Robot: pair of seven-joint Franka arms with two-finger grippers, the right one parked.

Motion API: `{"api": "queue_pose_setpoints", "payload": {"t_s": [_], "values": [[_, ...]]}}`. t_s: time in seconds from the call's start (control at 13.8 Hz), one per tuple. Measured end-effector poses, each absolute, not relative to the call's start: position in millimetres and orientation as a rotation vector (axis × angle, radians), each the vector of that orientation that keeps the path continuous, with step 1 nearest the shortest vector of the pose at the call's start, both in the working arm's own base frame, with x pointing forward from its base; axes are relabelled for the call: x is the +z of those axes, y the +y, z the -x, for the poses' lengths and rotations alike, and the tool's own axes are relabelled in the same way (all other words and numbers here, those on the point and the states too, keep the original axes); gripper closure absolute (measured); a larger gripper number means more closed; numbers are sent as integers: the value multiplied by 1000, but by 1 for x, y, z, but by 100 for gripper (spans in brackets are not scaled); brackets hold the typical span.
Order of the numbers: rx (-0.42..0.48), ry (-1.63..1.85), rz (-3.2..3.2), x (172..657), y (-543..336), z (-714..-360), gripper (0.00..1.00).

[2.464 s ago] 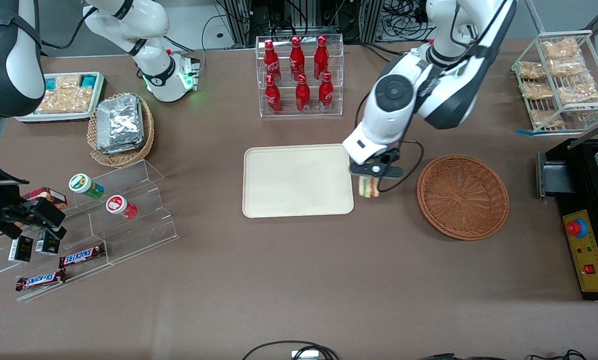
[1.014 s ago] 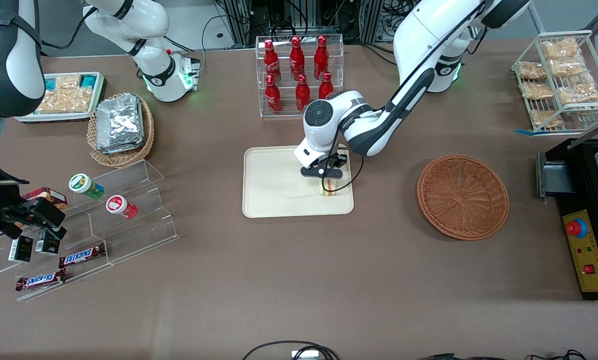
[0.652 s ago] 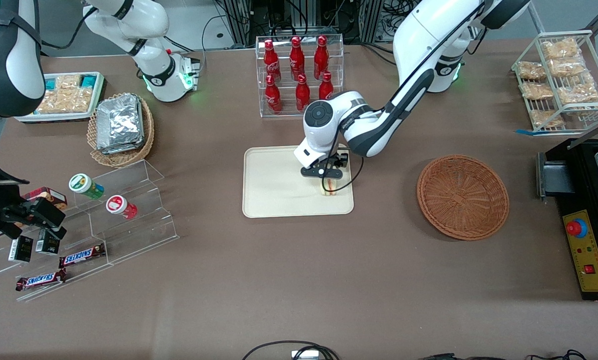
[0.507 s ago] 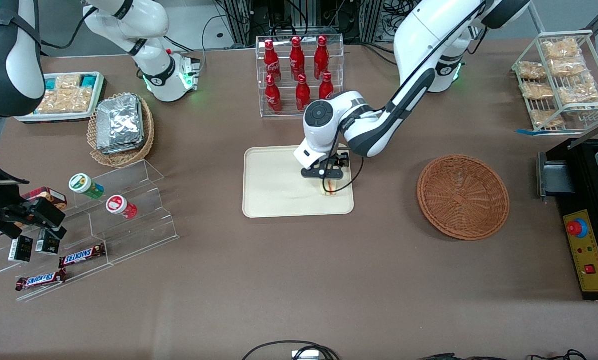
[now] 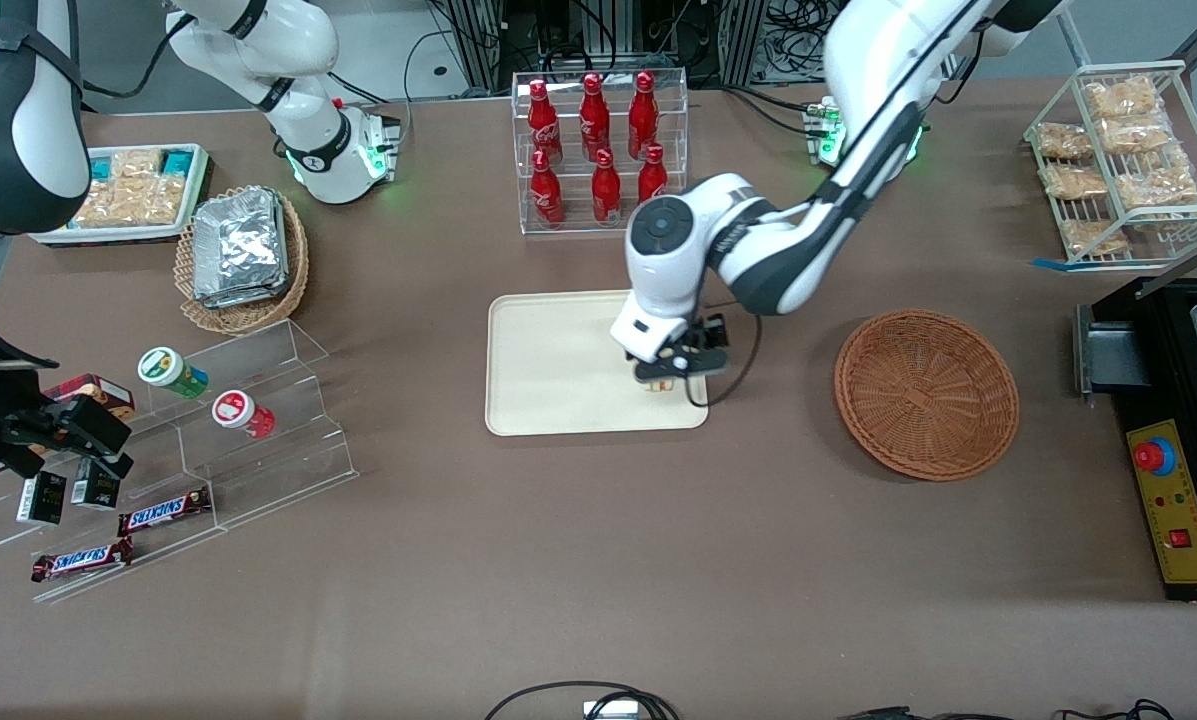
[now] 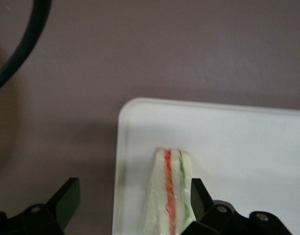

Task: Place sandwich from basket to tray
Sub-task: 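Raise the left gripper away from the tray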

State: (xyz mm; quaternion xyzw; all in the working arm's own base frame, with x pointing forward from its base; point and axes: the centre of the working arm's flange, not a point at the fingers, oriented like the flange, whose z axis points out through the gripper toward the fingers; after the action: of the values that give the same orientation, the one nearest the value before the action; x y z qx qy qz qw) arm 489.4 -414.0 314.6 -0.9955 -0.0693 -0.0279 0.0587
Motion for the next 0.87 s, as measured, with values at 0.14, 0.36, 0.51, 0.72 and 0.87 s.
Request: {"api": "queue_pose_setpoints", "payload": {"t_s": [0.14, 0.36, 0.51, 0.72, 0.87], "values": [[-102, -299, 2988, 340, -390, -514, 0], [-99, -419, 2918, 375, -349, -538, 0], [-116, -511, 2897, 396, -317, -555, 0], [-119, -560, 2916, 422, -269, -575, 0], [-87, -545, 2925, 438, -239, -582, 0]]}}
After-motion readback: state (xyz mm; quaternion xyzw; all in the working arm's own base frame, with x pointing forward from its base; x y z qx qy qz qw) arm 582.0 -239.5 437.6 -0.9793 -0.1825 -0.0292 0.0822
